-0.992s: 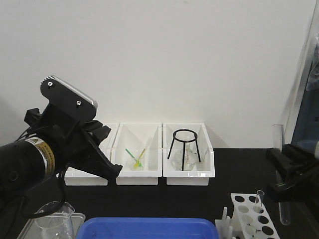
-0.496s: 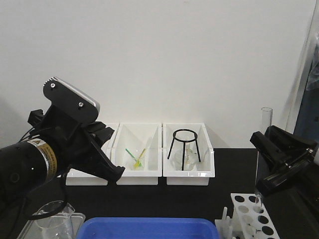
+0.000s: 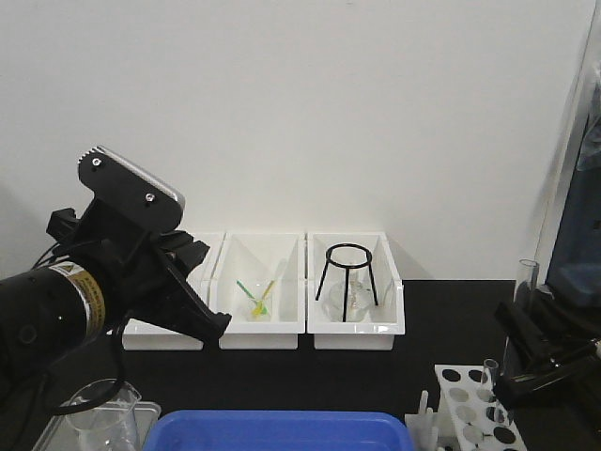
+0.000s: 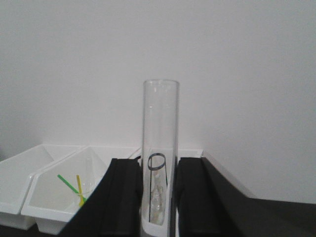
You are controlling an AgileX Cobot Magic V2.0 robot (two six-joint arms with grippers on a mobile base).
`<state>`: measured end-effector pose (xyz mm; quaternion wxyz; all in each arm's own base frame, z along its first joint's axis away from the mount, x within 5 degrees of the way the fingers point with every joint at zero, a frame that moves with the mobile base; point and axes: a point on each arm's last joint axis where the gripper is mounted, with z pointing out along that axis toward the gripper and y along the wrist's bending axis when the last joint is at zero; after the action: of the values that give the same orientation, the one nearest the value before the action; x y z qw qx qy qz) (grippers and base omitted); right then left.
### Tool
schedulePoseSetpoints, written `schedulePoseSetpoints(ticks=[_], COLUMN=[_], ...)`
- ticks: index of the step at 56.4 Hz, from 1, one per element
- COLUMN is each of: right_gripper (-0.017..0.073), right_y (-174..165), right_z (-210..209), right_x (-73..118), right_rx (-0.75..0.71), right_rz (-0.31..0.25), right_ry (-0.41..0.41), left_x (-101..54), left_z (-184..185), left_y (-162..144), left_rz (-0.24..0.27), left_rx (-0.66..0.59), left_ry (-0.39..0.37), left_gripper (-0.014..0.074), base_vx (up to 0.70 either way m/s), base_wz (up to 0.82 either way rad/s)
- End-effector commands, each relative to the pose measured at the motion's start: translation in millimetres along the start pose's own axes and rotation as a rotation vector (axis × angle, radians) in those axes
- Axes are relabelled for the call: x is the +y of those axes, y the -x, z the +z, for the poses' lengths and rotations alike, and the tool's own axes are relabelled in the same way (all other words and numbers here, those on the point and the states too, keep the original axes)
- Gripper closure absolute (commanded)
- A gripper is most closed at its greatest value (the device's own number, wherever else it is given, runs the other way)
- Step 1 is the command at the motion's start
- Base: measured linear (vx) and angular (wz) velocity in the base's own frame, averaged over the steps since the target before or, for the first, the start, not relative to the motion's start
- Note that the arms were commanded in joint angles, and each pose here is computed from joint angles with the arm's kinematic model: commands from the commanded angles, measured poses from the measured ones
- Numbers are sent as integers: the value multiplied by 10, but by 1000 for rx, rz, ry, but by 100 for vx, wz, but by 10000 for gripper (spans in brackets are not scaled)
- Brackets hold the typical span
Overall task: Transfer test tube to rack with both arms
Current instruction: 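Lower the tube into a hole of the white rack with the right gripper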
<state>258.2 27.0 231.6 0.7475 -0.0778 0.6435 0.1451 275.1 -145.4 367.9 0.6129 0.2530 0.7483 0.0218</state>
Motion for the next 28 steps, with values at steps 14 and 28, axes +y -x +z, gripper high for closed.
schedulePoseSetpoints(ticks=[14,28], right_gripper=[567,567], right_y=[134,104], right_z=[88,225], right_x=[24,8], right_rx=[-182,-178], right_rz=[-27,-37], right_ry=[76,111], left_x=[63,63], left_z=[-125,-125], left_y=[174,174], left_rz=[-12,-12], left_rx=[-77,-77], left_ry=[-2,-2], left_gripper=[601,601], base_vx=[0,0], base_wz=[0,0])
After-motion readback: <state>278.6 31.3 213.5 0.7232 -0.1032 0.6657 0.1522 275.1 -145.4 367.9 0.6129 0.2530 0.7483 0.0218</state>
